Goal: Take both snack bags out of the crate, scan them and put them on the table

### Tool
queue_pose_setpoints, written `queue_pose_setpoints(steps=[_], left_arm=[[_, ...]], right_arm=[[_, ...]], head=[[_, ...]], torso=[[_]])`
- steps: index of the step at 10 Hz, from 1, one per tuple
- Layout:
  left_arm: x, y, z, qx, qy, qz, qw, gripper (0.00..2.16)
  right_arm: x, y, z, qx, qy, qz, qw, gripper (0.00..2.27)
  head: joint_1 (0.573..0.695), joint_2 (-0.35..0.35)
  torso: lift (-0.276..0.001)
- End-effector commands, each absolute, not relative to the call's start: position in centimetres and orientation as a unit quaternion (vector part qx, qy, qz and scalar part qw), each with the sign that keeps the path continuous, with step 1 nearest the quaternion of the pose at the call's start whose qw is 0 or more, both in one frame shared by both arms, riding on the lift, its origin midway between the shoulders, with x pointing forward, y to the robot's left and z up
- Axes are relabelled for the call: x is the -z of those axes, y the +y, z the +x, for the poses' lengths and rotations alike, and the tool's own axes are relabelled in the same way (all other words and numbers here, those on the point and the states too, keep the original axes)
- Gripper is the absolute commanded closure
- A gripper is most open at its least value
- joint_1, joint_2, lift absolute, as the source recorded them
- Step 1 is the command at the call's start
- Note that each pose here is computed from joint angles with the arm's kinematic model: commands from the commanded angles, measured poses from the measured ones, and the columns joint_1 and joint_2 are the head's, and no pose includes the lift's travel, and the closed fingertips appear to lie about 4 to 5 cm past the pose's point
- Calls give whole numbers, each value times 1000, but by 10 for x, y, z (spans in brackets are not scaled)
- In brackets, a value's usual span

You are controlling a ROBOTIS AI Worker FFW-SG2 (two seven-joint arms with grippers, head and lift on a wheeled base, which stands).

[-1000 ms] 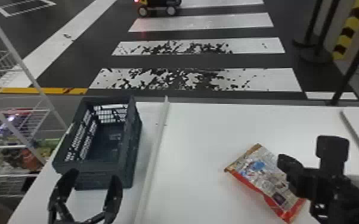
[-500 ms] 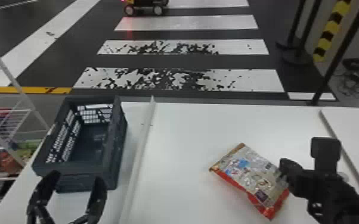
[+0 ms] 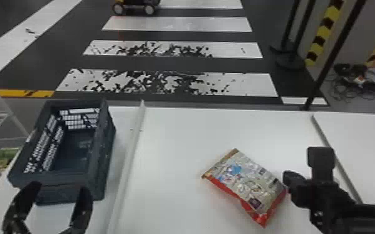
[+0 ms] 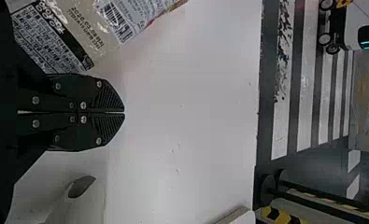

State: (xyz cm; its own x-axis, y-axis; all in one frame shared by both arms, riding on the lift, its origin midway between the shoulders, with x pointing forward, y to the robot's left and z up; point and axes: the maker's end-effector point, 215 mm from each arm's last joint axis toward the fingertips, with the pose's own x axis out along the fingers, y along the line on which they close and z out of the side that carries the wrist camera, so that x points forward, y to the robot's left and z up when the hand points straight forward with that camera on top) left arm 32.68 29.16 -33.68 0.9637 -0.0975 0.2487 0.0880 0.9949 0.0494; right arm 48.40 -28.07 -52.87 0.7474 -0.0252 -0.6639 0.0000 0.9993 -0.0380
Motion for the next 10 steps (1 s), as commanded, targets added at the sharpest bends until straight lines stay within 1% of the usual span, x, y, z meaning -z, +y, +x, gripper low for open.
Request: queue_pose_setpoints(steps=[1,4,8,10], left_arm=[[337,292,327,46,-126,19,991,140],[338,293,327,44,-126,18,991,140],[341,294,327,43,-123,17,991,140],[341,294,328,43,-123,18,991,140]], right_arm=[[537,-284,476,7,369,-21,929,2260],[545,-279,458,-1,381,-8,925,2260],[540,-270,429,-8,390,-4,921,2260],[537,-260,418,-19,394,11,919,2260]], head=[[695,16],[695,14],[695,29],[695,38]], torso=[[-94],[-94],[-94],[-94]])
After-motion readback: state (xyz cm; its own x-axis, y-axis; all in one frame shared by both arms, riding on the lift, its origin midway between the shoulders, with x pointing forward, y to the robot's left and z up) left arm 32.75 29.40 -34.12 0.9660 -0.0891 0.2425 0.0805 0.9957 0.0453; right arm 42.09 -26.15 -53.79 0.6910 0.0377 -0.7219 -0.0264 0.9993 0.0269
